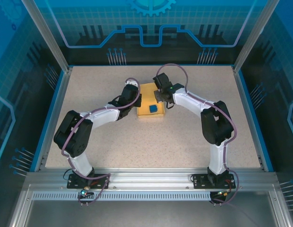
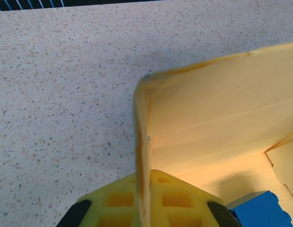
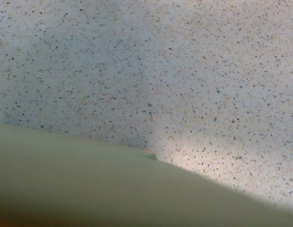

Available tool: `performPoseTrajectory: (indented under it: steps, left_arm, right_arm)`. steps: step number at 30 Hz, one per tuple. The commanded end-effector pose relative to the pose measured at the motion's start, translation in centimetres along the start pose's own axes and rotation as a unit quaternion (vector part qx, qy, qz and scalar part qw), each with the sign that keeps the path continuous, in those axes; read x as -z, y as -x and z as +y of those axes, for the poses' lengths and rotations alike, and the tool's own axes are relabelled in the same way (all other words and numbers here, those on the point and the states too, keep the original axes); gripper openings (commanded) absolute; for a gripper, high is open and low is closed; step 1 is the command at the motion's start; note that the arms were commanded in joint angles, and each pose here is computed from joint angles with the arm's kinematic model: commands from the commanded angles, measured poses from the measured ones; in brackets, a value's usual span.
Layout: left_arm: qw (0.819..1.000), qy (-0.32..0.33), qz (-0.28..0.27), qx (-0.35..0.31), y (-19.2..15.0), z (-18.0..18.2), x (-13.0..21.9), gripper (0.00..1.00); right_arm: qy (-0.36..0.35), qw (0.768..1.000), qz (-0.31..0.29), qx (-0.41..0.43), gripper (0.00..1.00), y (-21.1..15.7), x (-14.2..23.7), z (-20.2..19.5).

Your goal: Fold the paper box

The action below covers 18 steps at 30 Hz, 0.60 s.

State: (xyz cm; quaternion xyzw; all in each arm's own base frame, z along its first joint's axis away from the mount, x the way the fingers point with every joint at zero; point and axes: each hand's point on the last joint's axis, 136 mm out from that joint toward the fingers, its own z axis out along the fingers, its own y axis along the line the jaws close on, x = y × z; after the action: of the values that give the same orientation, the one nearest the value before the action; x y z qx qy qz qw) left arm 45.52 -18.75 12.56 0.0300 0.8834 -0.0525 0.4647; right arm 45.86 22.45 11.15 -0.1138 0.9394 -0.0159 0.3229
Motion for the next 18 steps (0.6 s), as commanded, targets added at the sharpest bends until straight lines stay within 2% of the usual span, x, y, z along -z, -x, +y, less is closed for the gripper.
performPoseTrajectory:
  steps: [1, 9, 18]
  left_arm:
    - [0.999, 0.000, -0.026, 0.019, 1.4, 0.0, 0.5, 0.00]
    - [0.999, -0.008, -0.025, 0.030, 1.3, -0.3, 0.5, 0.00]
    - [0.998, -0.011, -0.051, 0.035, 1.3, -0.1, 1.0, 0.00]
  right_arm:
    - [-0.012, 1.000, 0.009, 0.014, 0.09, -0.4, 0.1, -0.3]
    - [-0.009, 1.000, 0.009, 0.014, 0.09, -0.3, 0.0, -0.2]
    - [0.014, 0.998, -0.057, 0.018, 0.11, 0.9, 1.5, 0.0]
